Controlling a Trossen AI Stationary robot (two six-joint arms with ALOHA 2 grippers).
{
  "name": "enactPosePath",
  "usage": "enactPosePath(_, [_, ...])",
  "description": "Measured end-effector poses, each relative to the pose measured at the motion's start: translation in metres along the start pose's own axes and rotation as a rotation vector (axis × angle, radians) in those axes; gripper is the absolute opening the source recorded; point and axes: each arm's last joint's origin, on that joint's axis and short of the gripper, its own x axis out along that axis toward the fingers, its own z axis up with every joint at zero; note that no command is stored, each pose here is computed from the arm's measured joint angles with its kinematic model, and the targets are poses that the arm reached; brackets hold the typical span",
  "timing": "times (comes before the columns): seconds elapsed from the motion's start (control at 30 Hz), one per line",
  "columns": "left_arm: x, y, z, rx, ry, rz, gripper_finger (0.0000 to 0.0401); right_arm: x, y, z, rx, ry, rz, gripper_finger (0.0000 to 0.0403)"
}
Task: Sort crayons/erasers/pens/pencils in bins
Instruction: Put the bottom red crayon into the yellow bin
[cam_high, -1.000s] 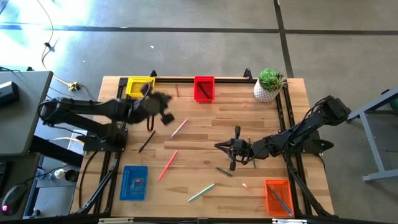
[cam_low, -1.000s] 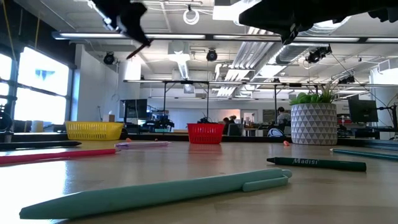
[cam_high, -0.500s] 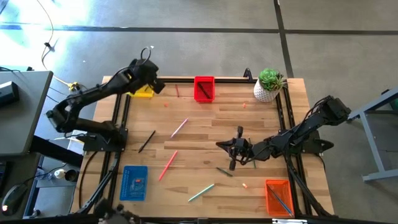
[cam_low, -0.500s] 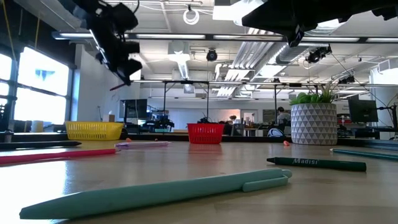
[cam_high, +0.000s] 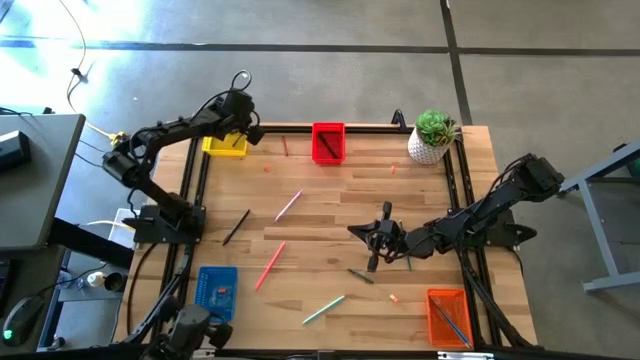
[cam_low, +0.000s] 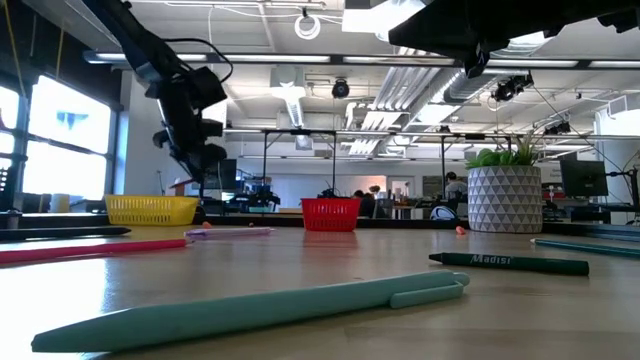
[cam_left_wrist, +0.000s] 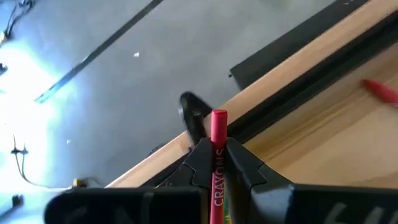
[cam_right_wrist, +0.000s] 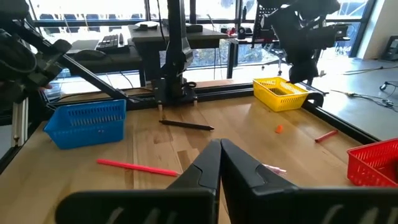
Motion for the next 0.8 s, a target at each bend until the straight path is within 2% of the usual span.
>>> enactPosePath(0.27, [-0.003,-0.002,-0.006,-0.014,0.064,-0.014,0.0004,0.000,0.000,0.000,-0.017,0.000,0.000,0.0002])
enactPosePath(0.6, [-0.004,-0.005,-0.008,-0.052,0.081,-0.020,0.0004,0.000,0.000,0.000,-0.018,0.000,0.002,0.0002])
enactPosePath(0.8, [0.007,-0.011,-0.013,-0.055,0.139,-0.046,0.0004,0.000,0.000,0.000,-0.024,0.000,0.004,0.0002])
